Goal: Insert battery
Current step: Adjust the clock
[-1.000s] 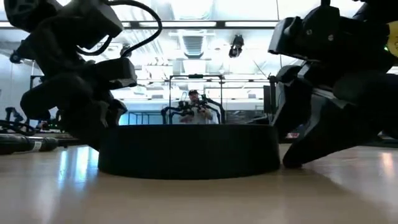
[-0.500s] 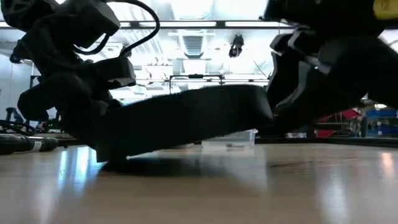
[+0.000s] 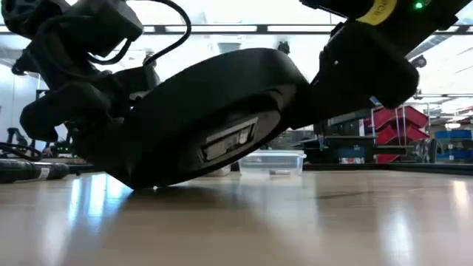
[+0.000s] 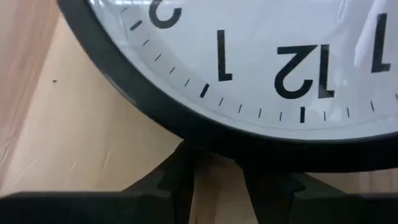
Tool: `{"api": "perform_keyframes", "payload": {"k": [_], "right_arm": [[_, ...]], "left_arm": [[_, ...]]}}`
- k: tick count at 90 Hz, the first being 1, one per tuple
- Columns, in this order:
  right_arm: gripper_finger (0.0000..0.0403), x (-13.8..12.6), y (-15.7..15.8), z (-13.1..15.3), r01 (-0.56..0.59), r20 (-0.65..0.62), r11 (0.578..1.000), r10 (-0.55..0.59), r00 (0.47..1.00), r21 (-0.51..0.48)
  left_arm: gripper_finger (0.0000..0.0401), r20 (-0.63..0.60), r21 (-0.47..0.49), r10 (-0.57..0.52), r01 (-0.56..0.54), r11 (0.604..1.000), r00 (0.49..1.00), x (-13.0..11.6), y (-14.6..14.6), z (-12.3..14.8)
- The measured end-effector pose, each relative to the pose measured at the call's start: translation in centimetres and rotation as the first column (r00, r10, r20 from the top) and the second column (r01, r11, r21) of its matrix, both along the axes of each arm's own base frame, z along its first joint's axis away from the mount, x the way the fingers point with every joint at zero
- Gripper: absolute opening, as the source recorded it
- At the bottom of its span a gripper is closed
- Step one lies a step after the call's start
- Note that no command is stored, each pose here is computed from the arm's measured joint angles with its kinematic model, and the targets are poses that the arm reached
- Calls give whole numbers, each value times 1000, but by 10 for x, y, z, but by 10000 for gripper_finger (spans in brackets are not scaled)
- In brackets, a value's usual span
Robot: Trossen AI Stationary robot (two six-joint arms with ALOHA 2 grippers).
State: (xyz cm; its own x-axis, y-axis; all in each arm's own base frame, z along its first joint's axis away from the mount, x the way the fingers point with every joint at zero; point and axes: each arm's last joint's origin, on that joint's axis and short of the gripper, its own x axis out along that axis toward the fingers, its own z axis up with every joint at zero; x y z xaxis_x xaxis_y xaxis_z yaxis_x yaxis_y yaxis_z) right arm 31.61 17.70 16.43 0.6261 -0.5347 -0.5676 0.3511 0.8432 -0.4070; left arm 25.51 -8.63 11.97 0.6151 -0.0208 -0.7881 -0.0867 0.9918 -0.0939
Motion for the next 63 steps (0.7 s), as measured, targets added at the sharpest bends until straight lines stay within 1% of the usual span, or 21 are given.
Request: {"api": "perform_keyframes", "payload": {"k": [11, 22, 30, 40, 52, 57, 63], "right_arm": [[325, 0, 0, 0, 4, 1, 1000, -4, 1000, 0], [341, -1, -1, 1, 50, 48, 999, -50, 998, 3], [349, -1, -1, 1, 58, 54, 998, -59, 997, 11], [350, -1, -1, 1, 61, 57, 998, -62, 996, 16], [350, -2, -2, 0, 46, 33, 999, -45, 998, -9], [350, -3, -3, -1, 61, 29, 998, -60, 998, -4], [350, -5, -4, -2, 100, 44, 995, -101, 994, 28]], "left_arm": [[113, -2, -1, -1, 1, 1000, 1000, 0, 0, 0], [116, -6, -1, -3, 3, 1000, 1000, 0, 0, 0], [116, -7, -1, -3, 3, 1000, 1000, -1, 0, 0], [112, -11, -7, -9, 9, 1000, 1000, -1, 0, 0], [109, -16, -14, -15, 14, 1000, 1000, -1, 0, 0], [111, -19, -23, -22, 21, 1000, 1000, -1, -1, 0], [113, -22, -33, -30, 29, 999, 999, -2, -1, 0]]}}
